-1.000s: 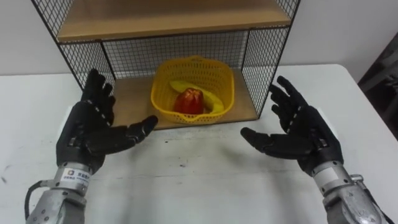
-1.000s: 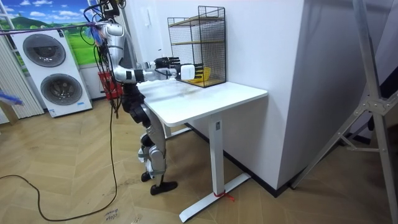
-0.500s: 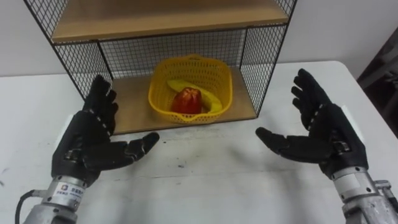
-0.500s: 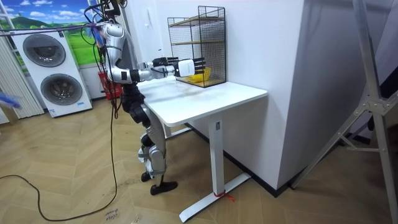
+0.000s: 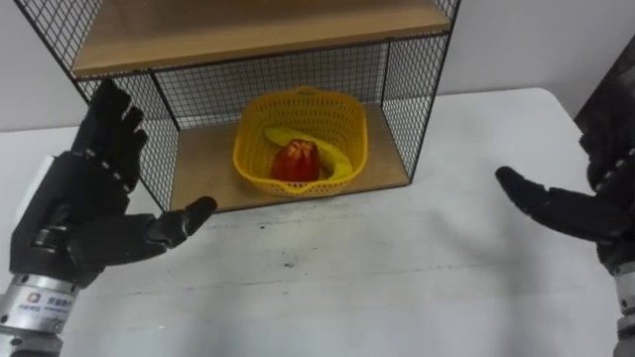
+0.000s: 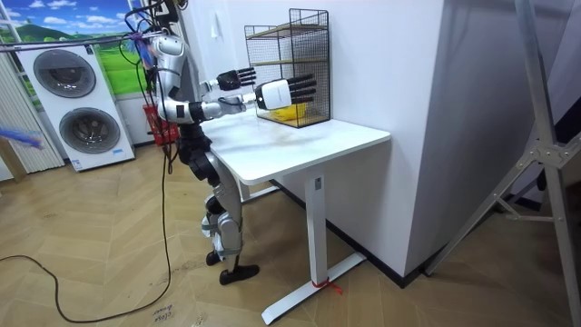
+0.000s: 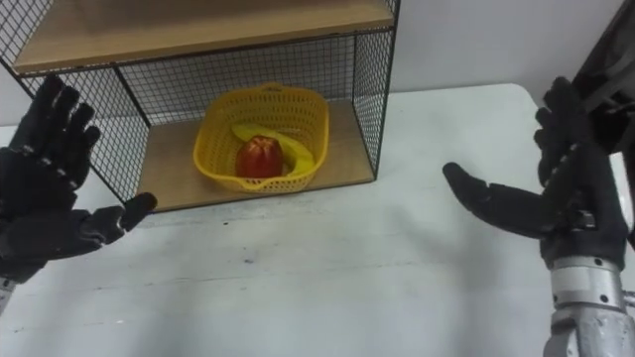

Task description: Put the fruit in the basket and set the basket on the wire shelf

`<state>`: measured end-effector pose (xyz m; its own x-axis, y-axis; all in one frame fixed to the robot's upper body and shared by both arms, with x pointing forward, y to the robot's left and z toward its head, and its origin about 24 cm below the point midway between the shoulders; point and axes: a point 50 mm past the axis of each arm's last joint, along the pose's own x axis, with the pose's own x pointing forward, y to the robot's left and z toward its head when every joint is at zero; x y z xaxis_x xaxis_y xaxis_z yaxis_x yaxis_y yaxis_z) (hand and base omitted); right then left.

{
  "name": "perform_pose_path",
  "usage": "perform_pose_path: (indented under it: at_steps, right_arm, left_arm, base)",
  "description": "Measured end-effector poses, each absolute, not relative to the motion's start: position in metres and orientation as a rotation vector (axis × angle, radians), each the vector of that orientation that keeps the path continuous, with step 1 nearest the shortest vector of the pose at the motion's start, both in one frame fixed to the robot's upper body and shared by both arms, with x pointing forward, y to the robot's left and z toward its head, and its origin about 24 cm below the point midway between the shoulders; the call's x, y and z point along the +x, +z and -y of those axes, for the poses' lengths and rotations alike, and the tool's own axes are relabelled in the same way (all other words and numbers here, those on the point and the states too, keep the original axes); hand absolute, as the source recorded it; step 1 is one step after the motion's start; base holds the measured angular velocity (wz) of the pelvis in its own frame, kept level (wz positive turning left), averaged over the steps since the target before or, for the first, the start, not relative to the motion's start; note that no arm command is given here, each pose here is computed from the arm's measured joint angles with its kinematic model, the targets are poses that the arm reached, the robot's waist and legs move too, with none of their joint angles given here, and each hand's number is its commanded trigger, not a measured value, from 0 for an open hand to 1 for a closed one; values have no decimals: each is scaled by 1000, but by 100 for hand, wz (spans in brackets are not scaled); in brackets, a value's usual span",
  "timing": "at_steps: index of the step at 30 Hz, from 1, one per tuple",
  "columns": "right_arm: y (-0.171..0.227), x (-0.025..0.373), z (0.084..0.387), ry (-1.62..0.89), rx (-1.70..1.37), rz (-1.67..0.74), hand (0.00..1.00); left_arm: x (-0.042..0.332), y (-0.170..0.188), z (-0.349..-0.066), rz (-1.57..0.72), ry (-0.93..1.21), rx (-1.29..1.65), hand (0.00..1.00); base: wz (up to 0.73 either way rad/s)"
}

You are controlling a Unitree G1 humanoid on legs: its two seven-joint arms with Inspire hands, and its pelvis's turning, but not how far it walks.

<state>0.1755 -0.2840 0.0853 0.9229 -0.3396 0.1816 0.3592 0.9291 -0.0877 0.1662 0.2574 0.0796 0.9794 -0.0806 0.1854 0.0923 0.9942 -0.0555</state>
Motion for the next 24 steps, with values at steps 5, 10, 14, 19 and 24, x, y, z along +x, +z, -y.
perform_pose_path:
  at_steps: [5,10,14,19,24]
  right_arm:
    - [94,170,299,-472,-153,193,0]
    - [103,156,322,-654,-126,239,0]
    - [108,140,338,-789,-123,262,0]
    - [119,124,355,-958,-133,313,0]
    - [117,107,370,-1125,-106,314,0]
  left_arm:
    - [162,84,-269,189,-57,-30,0]
    - [142,94,-293,223,37,-70,0]
    - [125,109,-319,328,161,-145,0]
    - [101,124,-345,469,336,-278,0]
    - [77,134,-365,636,482,-490,0]
  base:
    - [1]
    - [9]
    - [4]
    - [5]
    - [11]
